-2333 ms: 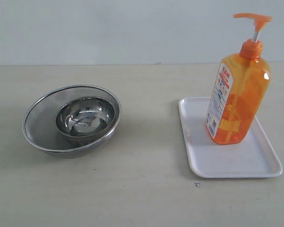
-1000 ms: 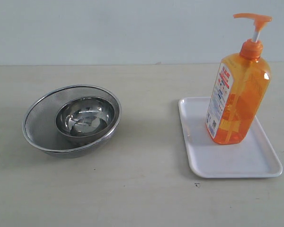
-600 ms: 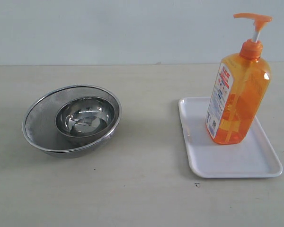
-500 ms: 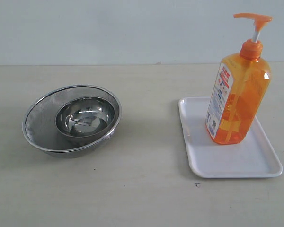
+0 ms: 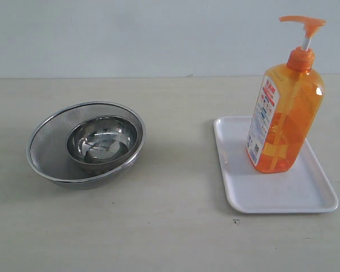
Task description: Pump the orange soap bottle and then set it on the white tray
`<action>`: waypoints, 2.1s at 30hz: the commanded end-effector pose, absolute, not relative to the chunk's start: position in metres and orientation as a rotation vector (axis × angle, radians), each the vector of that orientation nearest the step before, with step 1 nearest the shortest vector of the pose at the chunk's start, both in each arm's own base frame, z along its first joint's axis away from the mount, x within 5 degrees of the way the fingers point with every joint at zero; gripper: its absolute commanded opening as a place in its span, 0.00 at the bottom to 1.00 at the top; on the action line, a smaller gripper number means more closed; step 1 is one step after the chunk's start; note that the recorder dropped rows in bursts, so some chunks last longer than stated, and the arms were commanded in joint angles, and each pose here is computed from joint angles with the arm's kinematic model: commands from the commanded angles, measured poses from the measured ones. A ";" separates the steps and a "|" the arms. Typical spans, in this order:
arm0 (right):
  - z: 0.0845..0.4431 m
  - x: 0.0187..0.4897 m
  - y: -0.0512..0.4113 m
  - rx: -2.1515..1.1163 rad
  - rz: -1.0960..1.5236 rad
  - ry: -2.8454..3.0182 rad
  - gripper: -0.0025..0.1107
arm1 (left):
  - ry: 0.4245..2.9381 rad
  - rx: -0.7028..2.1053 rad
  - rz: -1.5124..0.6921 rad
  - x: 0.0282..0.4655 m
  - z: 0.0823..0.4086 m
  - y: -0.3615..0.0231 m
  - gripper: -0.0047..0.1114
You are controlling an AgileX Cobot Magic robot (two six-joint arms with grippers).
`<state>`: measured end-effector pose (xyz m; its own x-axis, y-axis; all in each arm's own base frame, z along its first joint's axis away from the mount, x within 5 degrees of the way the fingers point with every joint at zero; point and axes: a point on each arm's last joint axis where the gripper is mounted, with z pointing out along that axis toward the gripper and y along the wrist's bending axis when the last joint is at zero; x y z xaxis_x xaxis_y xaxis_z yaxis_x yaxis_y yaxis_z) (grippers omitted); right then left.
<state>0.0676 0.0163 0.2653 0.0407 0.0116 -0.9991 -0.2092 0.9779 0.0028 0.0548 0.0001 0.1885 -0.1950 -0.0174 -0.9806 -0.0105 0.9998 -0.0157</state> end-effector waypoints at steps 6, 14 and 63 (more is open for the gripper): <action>0.264 0.067 0.015 -0.126 0.185 1.521 0.02 | 1.763 -0.026 -0.011 0.055 0.188 0.000 0.08; 0.264 0.067 0.015 -0.126 0.185 1.521 0.02 | 1.763 -0.026 -0.011 0.055 0.188 0.000 0.08; 0.271 0.068 0.005 -0.001 0.132 1.456 0.02 | 1.763 -0.026 -0.011 0.055 0.188 0.000 0.08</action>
